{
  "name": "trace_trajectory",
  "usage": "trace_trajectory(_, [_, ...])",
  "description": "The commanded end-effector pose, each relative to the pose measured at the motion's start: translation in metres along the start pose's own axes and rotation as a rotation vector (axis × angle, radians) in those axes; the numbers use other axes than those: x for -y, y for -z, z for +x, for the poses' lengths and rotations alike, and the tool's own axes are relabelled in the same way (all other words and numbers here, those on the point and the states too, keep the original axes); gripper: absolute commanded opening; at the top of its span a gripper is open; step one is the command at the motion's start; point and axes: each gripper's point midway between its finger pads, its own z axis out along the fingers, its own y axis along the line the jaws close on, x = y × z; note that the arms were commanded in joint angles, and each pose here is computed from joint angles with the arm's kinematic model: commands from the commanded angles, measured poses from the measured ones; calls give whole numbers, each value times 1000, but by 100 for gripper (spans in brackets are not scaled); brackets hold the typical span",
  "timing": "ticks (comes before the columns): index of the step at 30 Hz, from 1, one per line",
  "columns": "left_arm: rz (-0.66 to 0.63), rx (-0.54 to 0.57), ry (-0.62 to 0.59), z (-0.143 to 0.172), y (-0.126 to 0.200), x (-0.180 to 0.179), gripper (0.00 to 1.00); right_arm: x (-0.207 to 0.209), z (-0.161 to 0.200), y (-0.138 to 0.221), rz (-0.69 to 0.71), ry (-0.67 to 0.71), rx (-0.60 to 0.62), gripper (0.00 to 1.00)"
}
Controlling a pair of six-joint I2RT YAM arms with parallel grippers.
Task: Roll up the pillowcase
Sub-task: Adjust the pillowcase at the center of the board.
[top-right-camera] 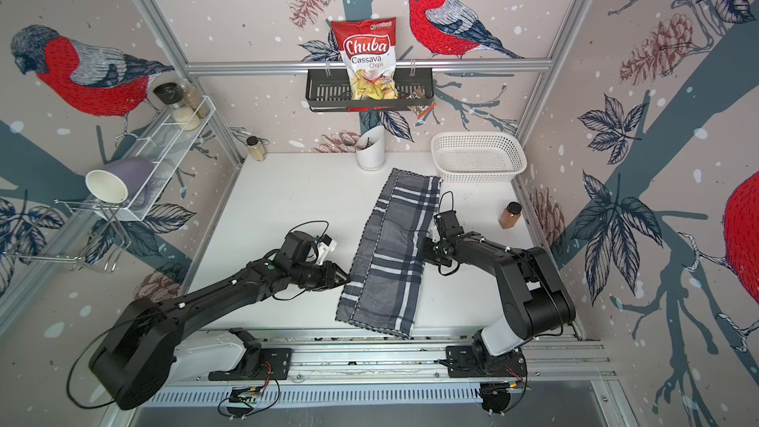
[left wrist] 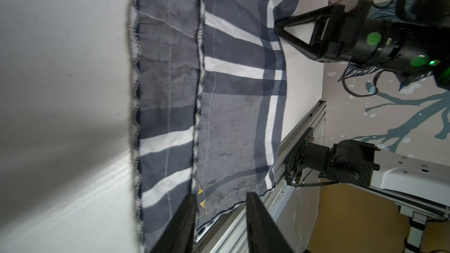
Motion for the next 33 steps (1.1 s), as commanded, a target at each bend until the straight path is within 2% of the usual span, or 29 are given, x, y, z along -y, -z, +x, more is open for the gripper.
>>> trace_trajectory(1, [48,13,26,1,0,12,41,0,15,-11,10,-30,-58,0])
trace_trajectory(9, [-61,-50,92,28,-5,-23,44,-3,18,-22,1,-41,-76,0])
trace_trajectory(13, [-125,-40,98,32,1,-35,51,0,18,-21,8,-40,-68,0])
trace_trajectory(20, [-160,-51,116,38,0,-47,52,2,18,-22,16,-37,-65,1])
trace_trajectory(33, [-124,-82,118,42,-9,-46,43,7,21,-27,27,-38,-75,2])
